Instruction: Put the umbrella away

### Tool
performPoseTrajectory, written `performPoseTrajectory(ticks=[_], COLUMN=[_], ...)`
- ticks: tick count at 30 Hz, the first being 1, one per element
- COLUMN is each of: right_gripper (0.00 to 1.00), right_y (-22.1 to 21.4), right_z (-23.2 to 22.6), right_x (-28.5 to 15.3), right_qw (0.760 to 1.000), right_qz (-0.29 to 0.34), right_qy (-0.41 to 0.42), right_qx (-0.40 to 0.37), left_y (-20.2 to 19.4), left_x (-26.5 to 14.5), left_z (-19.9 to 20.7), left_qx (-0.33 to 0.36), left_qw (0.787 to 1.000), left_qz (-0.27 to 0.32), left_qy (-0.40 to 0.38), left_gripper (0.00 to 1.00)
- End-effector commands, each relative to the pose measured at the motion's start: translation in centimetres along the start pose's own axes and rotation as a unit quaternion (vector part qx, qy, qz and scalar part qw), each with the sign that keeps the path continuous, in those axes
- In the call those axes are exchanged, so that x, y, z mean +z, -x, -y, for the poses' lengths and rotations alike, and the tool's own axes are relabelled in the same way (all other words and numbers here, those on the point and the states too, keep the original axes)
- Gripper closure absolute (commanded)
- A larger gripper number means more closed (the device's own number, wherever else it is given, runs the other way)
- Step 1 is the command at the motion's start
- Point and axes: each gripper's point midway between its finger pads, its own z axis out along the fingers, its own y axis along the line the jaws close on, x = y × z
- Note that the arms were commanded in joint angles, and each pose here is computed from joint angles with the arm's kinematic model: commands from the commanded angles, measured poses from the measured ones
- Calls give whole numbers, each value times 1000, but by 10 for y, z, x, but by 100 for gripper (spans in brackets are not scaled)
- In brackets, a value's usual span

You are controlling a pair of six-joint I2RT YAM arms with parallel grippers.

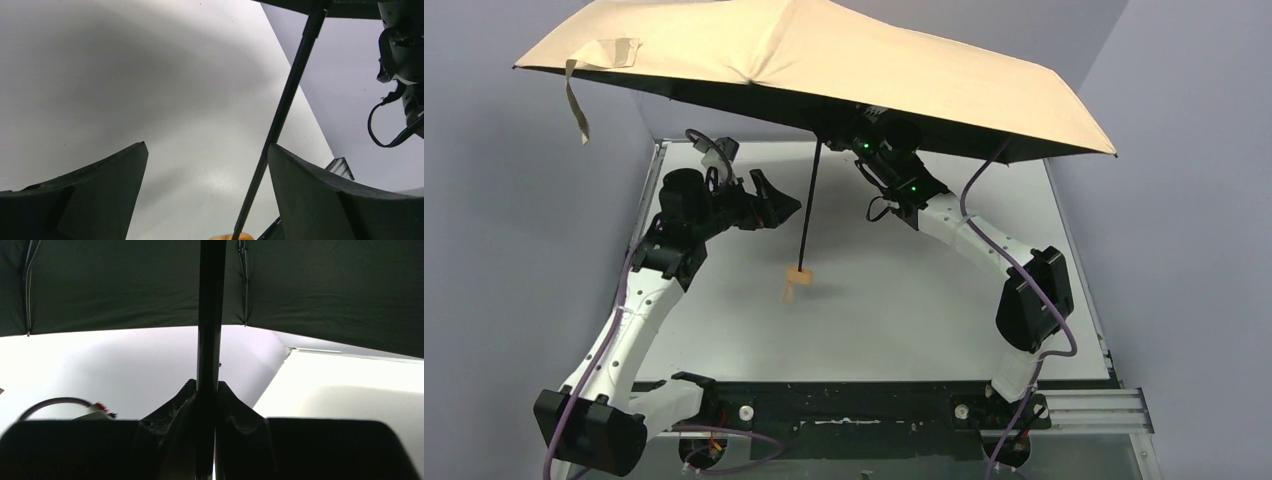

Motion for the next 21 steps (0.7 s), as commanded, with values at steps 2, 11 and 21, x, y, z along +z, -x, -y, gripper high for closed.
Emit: performPoseTrajectory(ticks=[2,11,21], right_gripper=[100,100,100], right_y=[56,68,75], right_z=[-84,-125,-150], right_x=[-22,-40,-54], right_qw=[986,968,949], right_qz=[64,62,57], right_qy=[152,240,298], right_qx=[27,50,80], left_y=[54,90,101], left_x=[-2,-5,13], left_z=[55,108,145], left_qx=[29,45,55], left_qw=[991,971,956], left_qz=[73,111,103], left_qy=[-104,-208,-269], left_gripper=[12,17,50])
